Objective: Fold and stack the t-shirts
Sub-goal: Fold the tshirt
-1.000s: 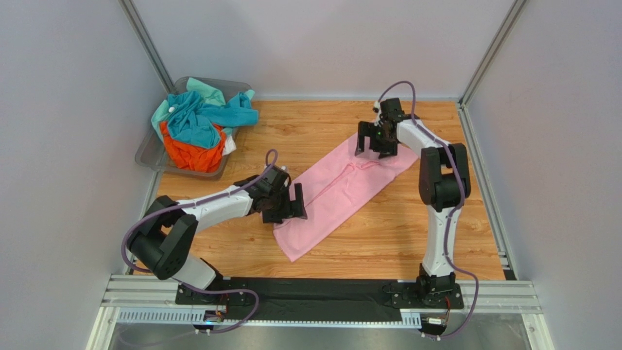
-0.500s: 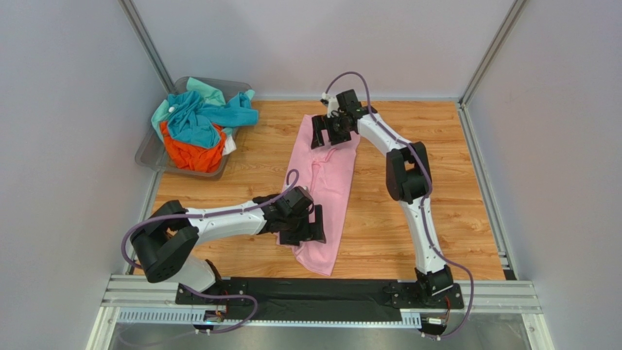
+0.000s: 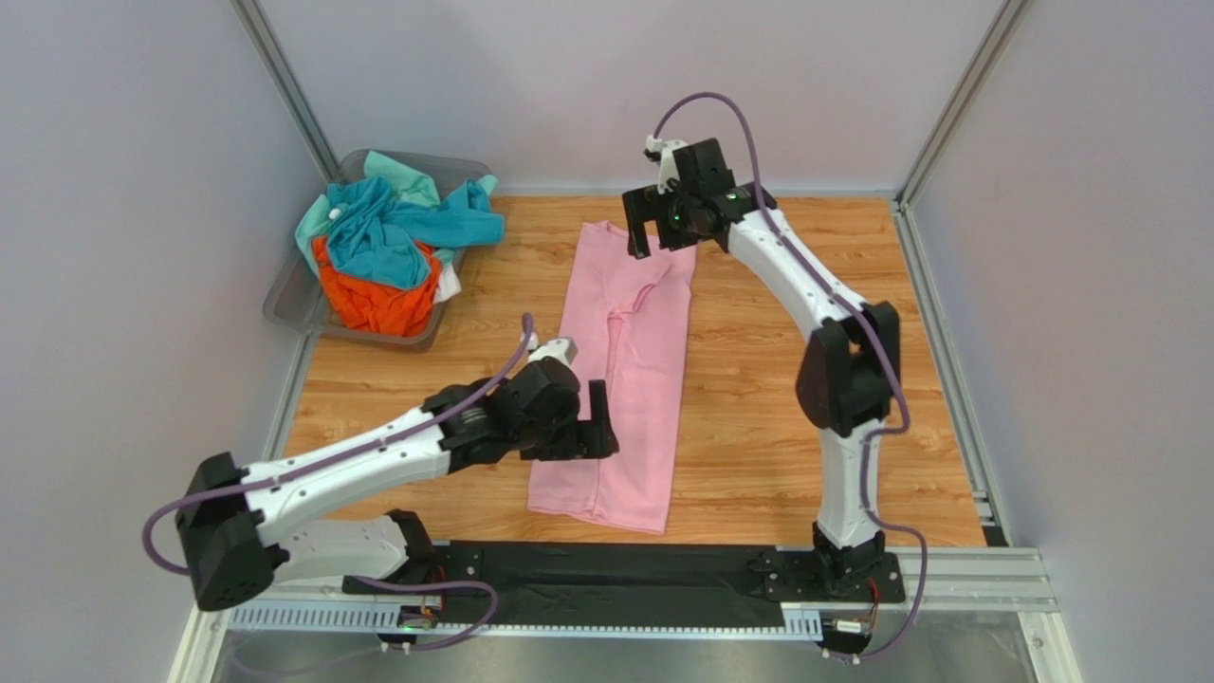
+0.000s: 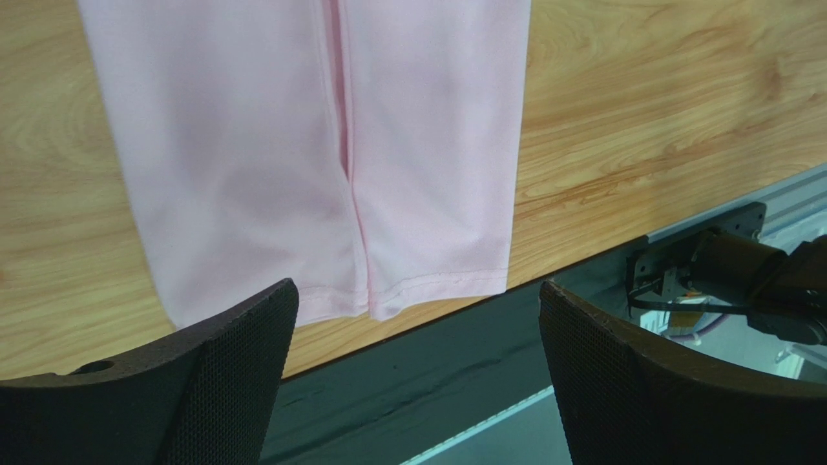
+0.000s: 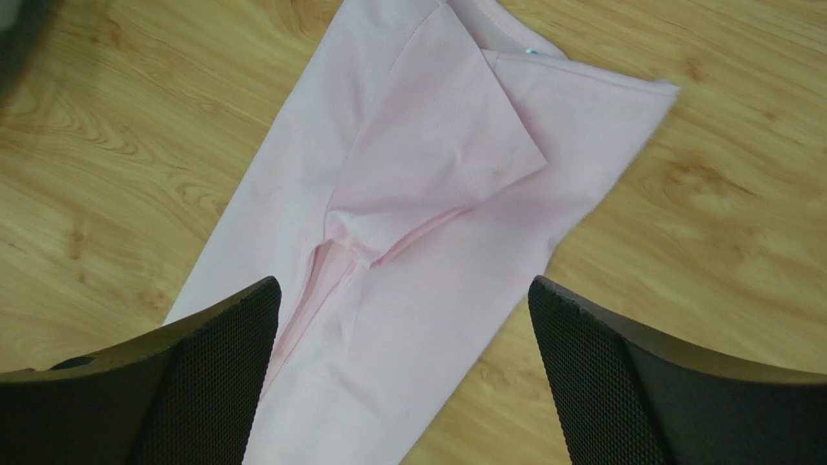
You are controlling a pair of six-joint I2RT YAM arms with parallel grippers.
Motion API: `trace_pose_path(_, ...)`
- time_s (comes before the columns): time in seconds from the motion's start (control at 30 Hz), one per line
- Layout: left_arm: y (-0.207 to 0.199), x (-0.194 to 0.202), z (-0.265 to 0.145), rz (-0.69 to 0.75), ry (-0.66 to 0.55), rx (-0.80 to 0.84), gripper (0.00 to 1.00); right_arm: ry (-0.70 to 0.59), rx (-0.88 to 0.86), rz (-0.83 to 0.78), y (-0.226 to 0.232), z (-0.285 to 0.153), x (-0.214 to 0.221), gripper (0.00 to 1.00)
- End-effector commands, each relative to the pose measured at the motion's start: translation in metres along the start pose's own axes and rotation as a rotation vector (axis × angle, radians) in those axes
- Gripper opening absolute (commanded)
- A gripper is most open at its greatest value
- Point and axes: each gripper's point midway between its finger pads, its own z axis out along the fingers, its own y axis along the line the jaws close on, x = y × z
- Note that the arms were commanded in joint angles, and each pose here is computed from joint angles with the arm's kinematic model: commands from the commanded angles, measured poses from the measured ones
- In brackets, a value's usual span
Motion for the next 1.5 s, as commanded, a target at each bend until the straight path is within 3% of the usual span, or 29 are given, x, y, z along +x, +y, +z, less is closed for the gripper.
trace_pose_path(0.0, 0.054, 0.017, -0.016, -0.003, -0.018, -0.145, 1.00, -0.107, 0.109, 0.020, 0.008, -0.074, -0.006, 1.00)
trace_pose_path(0.03, 0.064, 0.021, -0.018, -0.016, -0.021, -0.168, 1.00, -0.083, 0.107, 0.041, 0.010, -0.089, 0.023, 1.00)
trace_pose_path(0.13, 0.088, 0.037, -0.017, -0.032, -0.016, -0.197, 1.00, -0.156, 0.049, 0.142, 0.029, -0.125, 0.045, 1.00)
trace_pose_path(0.17, 0.092, 0.043, -0.012, -0.020, -0.004, -0.184, 1.00, -0.106, 0.030, 0.167, 0.031, -0.115, 0.083, 1.00)
trace_pose_path(0.27, 0.097, 0.044, -0.005, -0.043, 0.018, -0.161, 0.99, -0.097, -0.013, 0.245, 0.049, -0.132, 0.119, 1.00)
trace_pose_path(0.4, 0.108, 0.048, 0.004, -0.057, 0.055, -0.168, 0.81, 0.058, 0.000, 0.210, 0.073, -0.138, 0.192, 1.00)
trace_pose_path(0.6, 0.107, 0.073, 0.014, -0.071, 0.141, -0.102, 0.51, 0.124, 0.045, 0.241, 0.078, -0.145, 0.235, 1.00)
trace_pose_path(0.83, 0.121, 0.092, 0.018, -0.115, 0.185, -0.135, 0.40, 0.184, 0.022, 0.244, 0.092, -0.147, 0.263, 1.00)
trace_pose_path(0.97, 0.123, 0.091, 0.020, -0.114, 0.182, -0.149, 0.30, 0.241, 0.005, 0.181, 0.107, -0.146, 0.283, 1.00)
trace_pose_path(1.17, 0.122, 0.092, 0.021, -0.104, 0.195, -0.148, 0.00, 0.339, -0.088, -0.047, 0.153, -0.156, 0.328, 0.95)
trace_pose_path(1.3, 0.120, 0.092, 0.019, -0.102, 0.196, -0.134, 0.00, 0.399, -0.115, -0.161, 0.171, -0.156, 0.357, 0.91)
trace_pose_path(1.47, 0.119, 0.097, 0.016, -0.114, 0.211, -0.116, 0.00, 0.477, -0.089, -0.240, 0.173, -0.150, 0.383, 0.72)
